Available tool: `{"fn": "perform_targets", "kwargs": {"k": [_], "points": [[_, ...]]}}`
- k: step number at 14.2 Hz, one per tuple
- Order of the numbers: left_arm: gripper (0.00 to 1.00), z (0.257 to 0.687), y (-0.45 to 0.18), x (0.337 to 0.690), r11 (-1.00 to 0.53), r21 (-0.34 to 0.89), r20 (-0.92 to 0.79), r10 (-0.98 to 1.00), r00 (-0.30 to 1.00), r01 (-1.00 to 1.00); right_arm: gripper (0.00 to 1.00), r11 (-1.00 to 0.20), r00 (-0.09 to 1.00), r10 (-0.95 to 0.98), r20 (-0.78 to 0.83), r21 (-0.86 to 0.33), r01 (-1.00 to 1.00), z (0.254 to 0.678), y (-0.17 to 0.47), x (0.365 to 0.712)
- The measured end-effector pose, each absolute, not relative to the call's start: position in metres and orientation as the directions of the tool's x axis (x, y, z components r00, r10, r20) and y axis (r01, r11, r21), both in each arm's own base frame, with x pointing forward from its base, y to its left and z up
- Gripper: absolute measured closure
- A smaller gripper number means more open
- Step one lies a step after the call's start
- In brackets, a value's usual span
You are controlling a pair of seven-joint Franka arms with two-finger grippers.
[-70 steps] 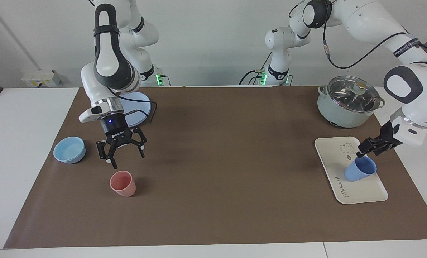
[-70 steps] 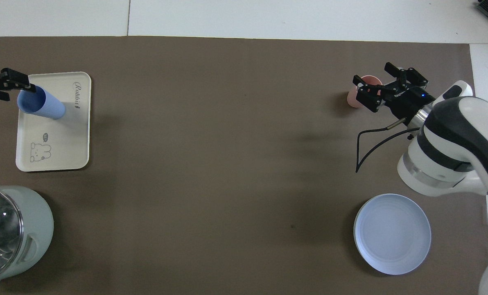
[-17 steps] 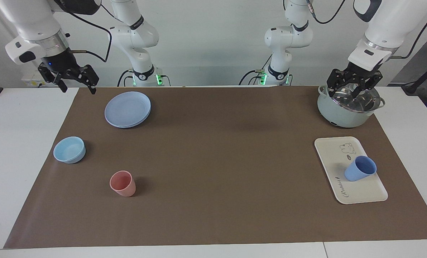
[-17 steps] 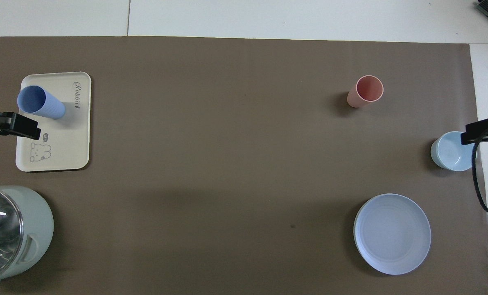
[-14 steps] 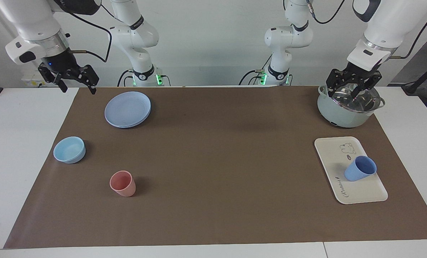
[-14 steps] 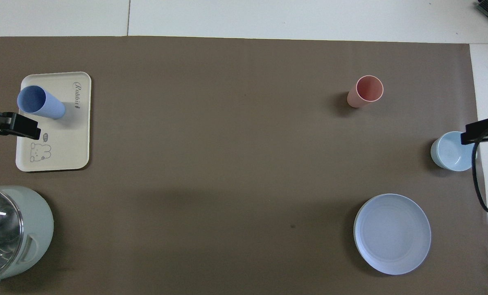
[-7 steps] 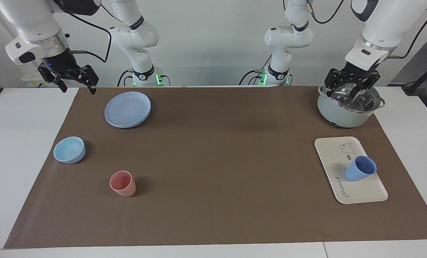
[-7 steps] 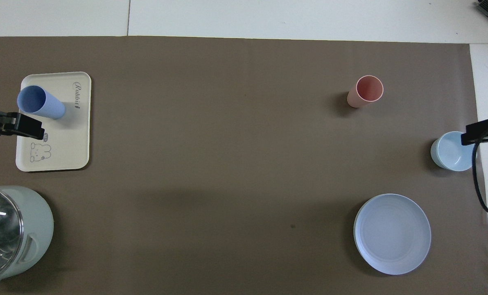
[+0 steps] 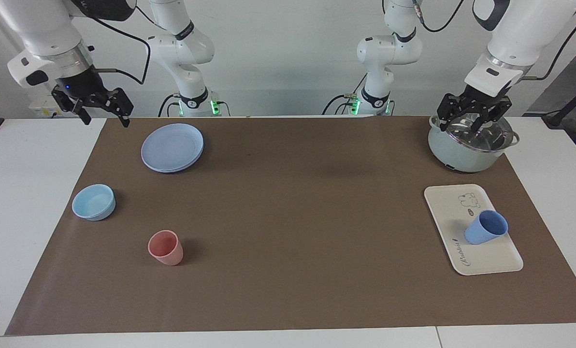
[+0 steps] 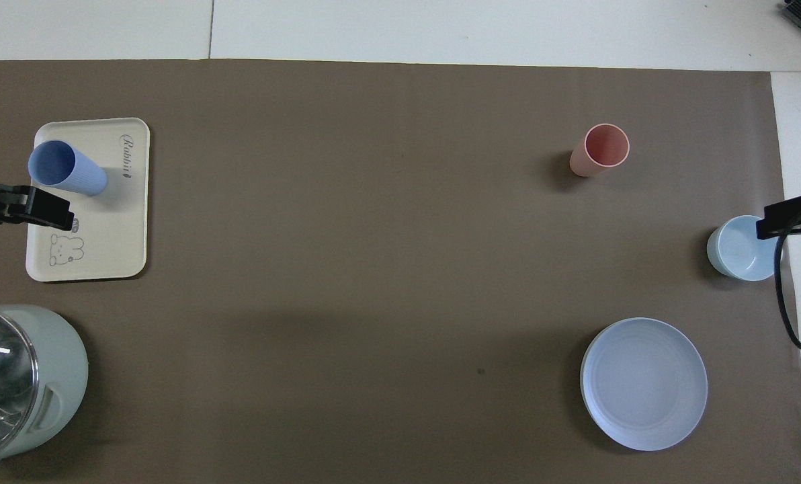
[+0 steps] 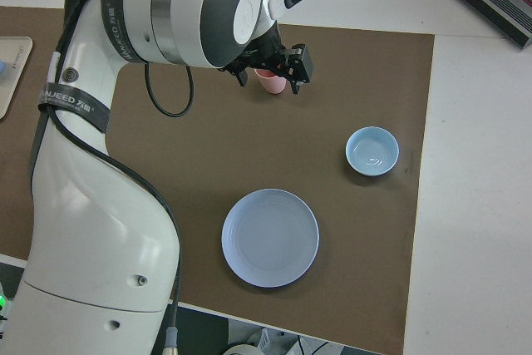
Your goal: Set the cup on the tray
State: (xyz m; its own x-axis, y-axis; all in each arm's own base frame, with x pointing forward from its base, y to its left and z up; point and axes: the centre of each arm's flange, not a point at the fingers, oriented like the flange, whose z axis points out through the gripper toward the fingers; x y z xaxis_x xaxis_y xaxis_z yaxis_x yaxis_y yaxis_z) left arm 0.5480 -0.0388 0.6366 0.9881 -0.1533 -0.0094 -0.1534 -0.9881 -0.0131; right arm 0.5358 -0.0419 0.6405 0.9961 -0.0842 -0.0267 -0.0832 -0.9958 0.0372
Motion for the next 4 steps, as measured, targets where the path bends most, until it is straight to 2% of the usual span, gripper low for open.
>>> {"fn": "perform_targets", "kwargs": {"k": [4], "points": [[0.18, 0.6331, -0.0386, 0.5465, -0.988, -0.014, -0.005, -0.152, 0.988, -0.153, 0.0, -0.997, 0.997, -0.073, -0.036, 0.036, -0.072, 0.6334, -0.0359, 0.5354]]}}
